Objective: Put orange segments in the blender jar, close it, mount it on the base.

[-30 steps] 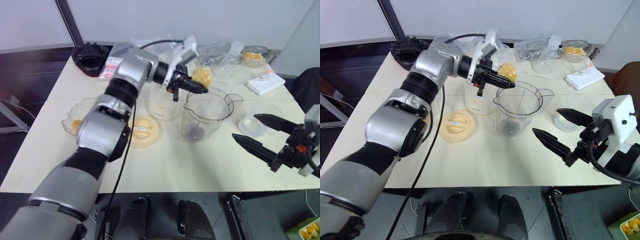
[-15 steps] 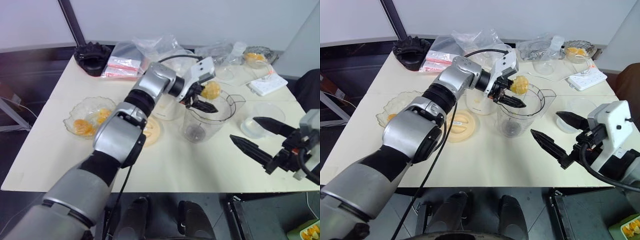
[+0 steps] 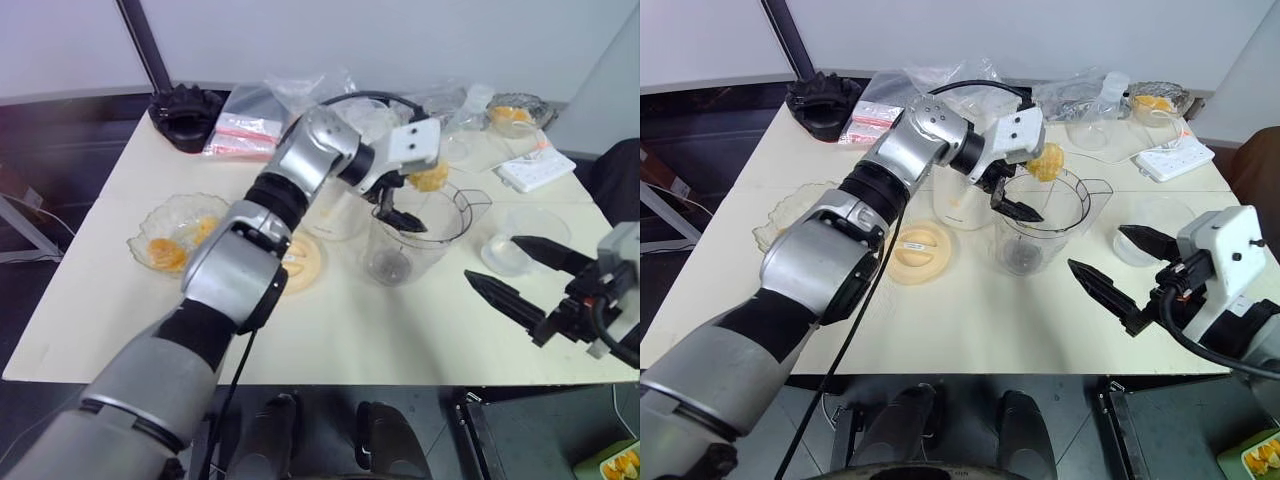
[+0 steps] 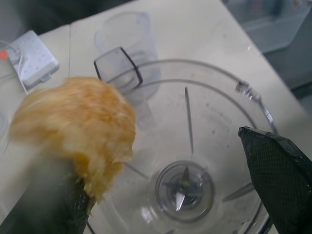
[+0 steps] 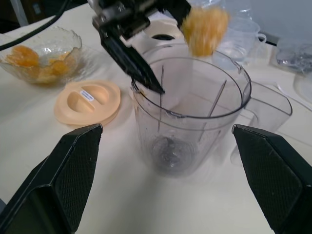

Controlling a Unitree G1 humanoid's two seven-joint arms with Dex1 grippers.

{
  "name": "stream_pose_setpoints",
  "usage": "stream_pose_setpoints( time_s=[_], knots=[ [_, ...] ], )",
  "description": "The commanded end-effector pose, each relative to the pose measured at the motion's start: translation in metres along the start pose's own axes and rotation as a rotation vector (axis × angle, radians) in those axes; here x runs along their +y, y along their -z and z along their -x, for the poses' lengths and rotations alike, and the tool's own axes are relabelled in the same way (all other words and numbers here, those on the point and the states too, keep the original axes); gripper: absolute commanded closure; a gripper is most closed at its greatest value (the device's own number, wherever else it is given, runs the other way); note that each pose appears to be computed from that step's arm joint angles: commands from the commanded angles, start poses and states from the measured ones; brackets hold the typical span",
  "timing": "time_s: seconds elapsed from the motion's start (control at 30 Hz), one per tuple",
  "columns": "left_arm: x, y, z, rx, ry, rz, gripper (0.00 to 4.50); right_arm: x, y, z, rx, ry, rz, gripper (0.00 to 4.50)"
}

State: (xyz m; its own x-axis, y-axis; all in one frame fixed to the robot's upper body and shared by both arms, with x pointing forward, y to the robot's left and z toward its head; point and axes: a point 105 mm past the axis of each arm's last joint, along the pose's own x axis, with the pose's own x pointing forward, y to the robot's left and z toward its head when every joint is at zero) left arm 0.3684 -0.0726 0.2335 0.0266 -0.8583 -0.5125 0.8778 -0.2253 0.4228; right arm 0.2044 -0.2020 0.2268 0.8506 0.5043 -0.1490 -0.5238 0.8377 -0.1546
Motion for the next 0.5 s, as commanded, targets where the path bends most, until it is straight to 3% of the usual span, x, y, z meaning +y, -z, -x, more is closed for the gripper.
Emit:
stream_pose_setpoints(
  time_s=[0.03, 0.13, 0.33, 0.5],
  knots=[
    [0.008, -0.014, 0.004, 0.047, -0.035, -0.121, 0.06, -0.001, -0.005, 0.001, -0.035, 0.01, 0.021, 0.0],
    [0.012, -0.01, 0.003, 0.089, -0.072, -0.179, 0.06, -0.002, -0.005, 0.002, -0.044, 0.026, 0.022, 0.0],
    [0.021, -0.019, 0.012, -0.014, -0.127, -0.041, 0.06, -0.005, 0.001, 0.003, -0.034, 0.051, 0.022, 0.0],
    [0.046, -0.058, 0.044, -0.328, -0.284, 0.111, 0.06, -0.021, 0.012, 0.001, -0.029, 0.13, 0.026, 0.0]
  ],
)
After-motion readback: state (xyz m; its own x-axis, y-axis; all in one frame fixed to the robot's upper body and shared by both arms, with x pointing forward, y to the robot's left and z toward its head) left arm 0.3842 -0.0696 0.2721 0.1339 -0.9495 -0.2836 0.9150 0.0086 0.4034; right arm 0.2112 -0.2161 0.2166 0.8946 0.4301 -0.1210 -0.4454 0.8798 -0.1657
